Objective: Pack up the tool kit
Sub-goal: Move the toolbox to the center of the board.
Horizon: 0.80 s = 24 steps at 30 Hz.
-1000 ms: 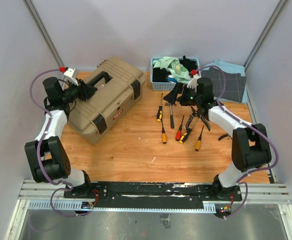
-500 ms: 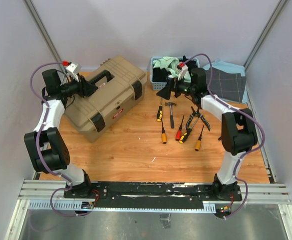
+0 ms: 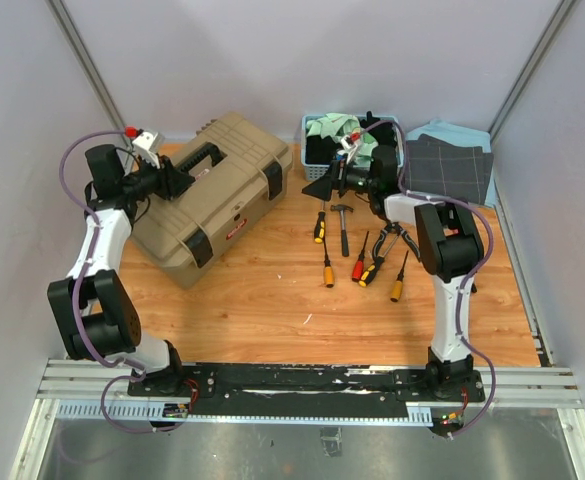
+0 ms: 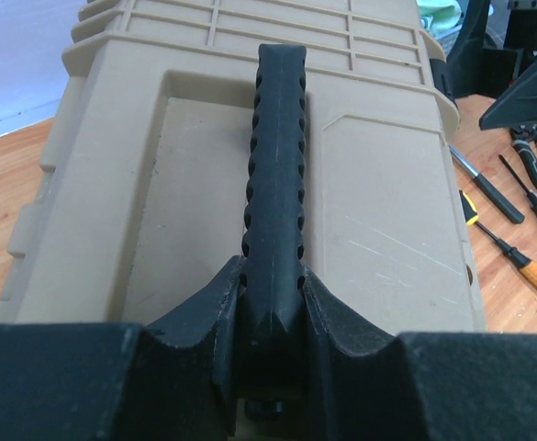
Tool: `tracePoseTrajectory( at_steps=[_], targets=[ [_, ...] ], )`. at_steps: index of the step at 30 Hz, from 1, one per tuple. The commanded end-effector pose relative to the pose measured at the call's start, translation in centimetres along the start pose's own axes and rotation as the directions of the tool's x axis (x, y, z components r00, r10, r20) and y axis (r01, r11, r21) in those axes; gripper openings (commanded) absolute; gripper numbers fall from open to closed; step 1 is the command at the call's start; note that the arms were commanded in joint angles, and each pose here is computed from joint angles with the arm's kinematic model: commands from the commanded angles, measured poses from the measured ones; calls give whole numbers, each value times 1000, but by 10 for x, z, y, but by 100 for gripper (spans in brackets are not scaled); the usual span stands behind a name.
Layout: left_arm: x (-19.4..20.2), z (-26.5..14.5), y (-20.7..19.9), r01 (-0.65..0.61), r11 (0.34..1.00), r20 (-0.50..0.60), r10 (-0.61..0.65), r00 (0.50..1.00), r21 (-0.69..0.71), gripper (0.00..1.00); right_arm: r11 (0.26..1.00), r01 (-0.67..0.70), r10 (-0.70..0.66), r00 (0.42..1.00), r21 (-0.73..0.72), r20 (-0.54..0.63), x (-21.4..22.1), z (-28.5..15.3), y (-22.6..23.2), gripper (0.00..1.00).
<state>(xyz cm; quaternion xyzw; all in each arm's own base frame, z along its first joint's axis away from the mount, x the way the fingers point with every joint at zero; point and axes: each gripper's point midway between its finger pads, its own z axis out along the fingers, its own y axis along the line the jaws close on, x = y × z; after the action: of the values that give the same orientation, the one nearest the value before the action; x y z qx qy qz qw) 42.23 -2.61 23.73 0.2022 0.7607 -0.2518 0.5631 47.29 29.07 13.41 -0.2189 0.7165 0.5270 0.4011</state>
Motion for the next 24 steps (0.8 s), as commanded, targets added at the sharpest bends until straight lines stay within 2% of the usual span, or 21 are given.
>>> tracePoseTrajectory(
  at_steps=[1,2,7,10,16,20,24],
  targets=[
    [-9,-5,-6,-20,999,-14,20,1000,27,0,964,152,-134,986,-220,97,-21,12,37,99],
    [-9,-4,-7,-19,999,-20,20,1000,35,0,953,175,-151,982,-248,114,-21,13,42,99],
    [-9,1,-4,-74,993,-52,79,996,97,0,920,246,-243,969,-304,49,0,23,49,100],
    [-9,5,-3,-73,986,-79,85,993,150,0,919,309,-311,950,-245,33,6,24,50,100],
    [-14,17,2,-133,975,-97,152,984,176,0,876,468,-482,862,-118,-155,28,22,39,99],
    [-7,24,-7,-165,959,-102,193,976,229,0,834,547,-550,818,-68,-169,29,20,32,99],
    [0,26,-20,-170,943,-99,206,974,287,0,792,607,-611,780,-75,-139,33,22,32,99]
  ],
)
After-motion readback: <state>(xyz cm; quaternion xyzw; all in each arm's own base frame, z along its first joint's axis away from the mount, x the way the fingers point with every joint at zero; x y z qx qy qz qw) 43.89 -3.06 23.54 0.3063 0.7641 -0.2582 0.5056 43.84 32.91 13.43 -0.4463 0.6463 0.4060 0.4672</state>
